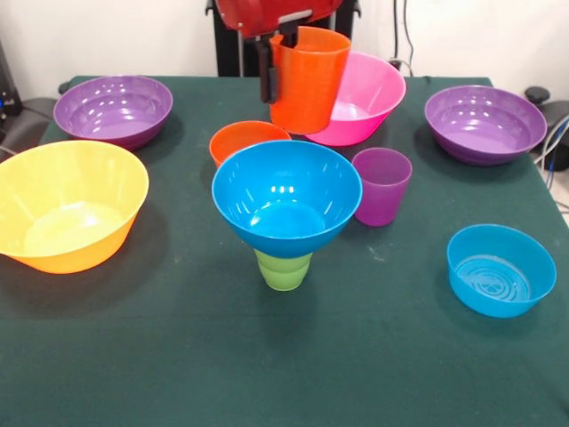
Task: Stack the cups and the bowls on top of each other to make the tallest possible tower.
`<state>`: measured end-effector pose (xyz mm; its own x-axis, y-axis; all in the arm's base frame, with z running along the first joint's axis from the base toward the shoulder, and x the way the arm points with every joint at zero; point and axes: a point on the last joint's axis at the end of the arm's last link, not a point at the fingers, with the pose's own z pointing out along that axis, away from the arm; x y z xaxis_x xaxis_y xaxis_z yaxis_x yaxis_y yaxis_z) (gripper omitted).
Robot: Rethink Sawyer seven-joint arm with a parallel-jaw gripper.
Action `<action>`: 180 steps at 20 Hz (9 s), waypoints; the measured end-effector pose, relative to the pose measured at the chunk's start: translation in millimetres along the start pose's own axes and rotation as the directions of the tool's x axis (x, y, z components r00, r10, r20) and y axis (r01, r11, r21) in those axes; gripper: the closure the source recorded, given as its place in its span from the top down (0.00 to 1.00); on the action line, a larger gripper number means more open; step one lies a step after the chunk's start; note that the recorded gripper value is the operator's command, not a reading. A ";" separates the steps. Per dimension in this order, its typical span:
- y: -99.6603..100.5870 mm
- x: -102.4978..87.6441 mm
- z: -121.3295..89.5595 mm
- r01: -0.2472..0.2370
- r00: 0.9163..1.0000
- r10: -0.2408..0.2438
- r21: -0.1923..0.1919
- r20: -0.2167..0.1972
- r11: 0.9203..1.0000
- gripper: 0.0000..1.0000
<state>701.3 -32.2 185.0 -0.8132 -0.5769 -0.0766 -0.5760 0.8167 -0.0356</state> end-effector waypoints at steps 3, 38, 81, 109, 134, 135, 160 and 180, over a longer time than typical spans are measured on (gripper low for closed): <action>-7.5 1.7 0.6 -0.001 1.000 0.001 0.003 -0.003 1.000 0.00; -6.7 4.6 79.2 0.033 0.999 -0.035 -0.074 -0.030 0.997 0.00; 5.4 2.8 98.3 0.116 0.992 -0.119 -0.059 -0.038 0.991 0.00; -4.7 0.3 111.2 0.121 0.992 -0.123 -0.043 -0.033 0.992 0.00; -6.9 -4.5 112.4 0.125 0.992 -0.126 -0.037 -0.025 0.991 0.00; -6.8 -4.5 112.4 0.125 0.992 -0.126 -0.038 -0.025 0.991 0.00; -5.9 -5.4 115.0 0.125 0.992 -0.126 -0.042 -0.023 0.991 0.00; -21.4 -15.3 108.5 0.112 0.994 -0.112 -0.013 -0.002 0.994 0.00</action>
<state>735.2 -39.2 78.8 -0.7436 -0.6650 -0.0701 -0.6647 0.7465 -0.0305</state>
